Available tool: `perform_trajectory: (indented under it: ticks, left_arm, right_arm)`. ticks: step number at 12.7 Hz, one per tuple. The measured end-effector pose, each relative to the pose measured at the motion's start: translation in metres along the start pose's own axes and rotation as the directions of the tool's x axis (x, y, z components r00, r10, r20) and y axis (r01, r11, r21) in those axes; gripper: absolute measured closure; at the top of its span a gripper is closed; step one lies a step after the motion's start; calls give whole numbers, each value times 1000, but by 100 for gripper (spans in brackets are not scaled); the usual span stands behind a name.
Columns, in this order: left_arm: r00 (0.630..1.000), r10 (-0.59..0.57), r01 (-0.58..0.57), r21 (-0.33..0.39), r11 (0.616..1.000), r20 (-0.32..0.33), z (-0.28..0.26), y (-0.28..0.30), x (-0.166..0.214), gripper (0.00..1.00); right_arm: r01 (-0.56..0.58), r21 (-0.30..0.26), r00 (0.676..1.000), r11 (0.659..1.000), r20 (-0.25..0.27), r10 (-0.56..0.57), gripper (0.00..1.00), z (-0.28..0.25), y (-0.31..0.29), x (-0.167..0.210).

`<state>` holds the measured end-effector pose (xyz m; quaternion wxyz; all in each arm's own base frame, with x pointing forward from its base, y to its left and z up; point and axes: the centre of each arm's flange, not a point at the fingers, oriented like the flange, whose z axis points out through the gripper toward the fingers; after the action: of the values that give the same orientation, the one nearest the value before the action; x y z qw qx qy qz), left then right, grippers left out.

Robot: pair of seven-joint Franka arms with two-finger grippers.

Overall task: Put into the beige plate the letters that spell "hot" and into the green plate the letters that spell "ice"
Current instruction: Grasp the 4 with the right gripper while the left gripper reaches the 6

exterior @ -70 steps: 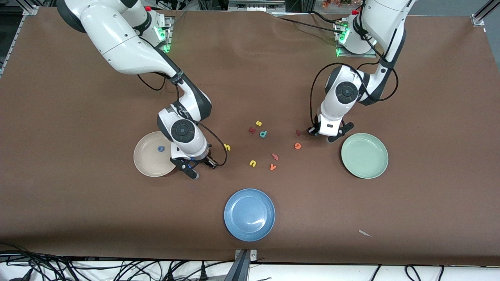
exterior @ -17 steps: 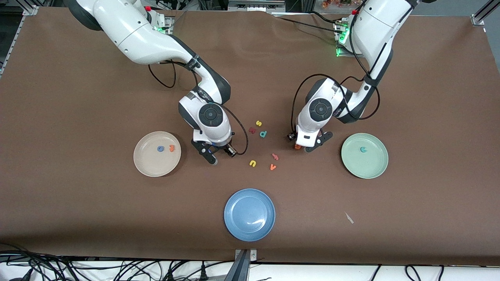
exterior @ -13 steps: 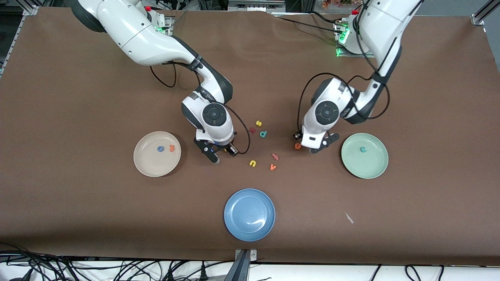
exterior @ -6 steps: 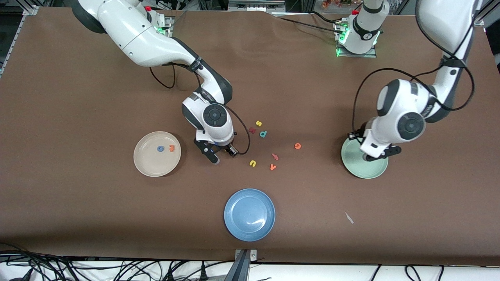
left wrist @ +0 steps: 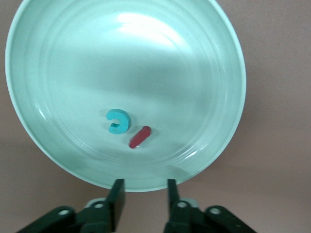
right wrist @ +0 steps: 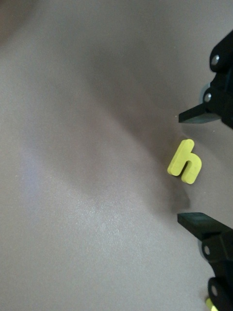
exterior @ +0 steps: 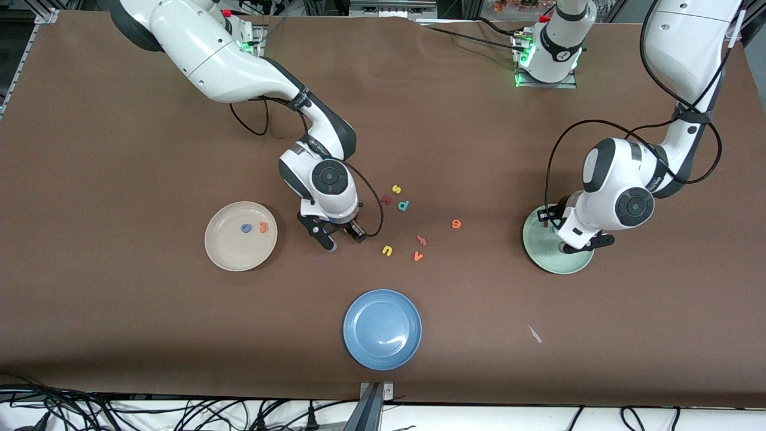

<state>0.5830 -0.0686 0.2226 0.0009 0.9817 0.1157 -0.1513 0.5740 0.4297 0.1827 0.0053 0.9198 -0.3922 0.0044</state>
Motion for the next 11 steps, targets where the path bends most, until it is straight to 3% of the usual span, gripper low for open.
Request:
perform_trajectory:
  ticks: [2, 5, 8, 11]
  left_arm:
    - [1000, -9, 9, -8, 1000, -20, -12, 4, 3, 33]
    - [991, -130, 129, -41, 991, -40, -52, 47, -6, 1]
    - [959, -280, 276, -77, 958, -50, -71, 122, -37, 1]
    - [927, -370, 363, -108, 926, -57, -51, 180, -56, 4]
  right_arm:
    - [0, -2, 1000, 1000, 0, 0, 17, 1, 0, 0]
    - [4, -7, 1000, 1000, -1, -4, 19, 7, 2, -1]
    - [-1, 2, 1000, 1000, -10, 1, 23, 12, 3, -4]
    - [-2, 10, 1000, 1000, -12, 2, 28, 11, 2, -4]
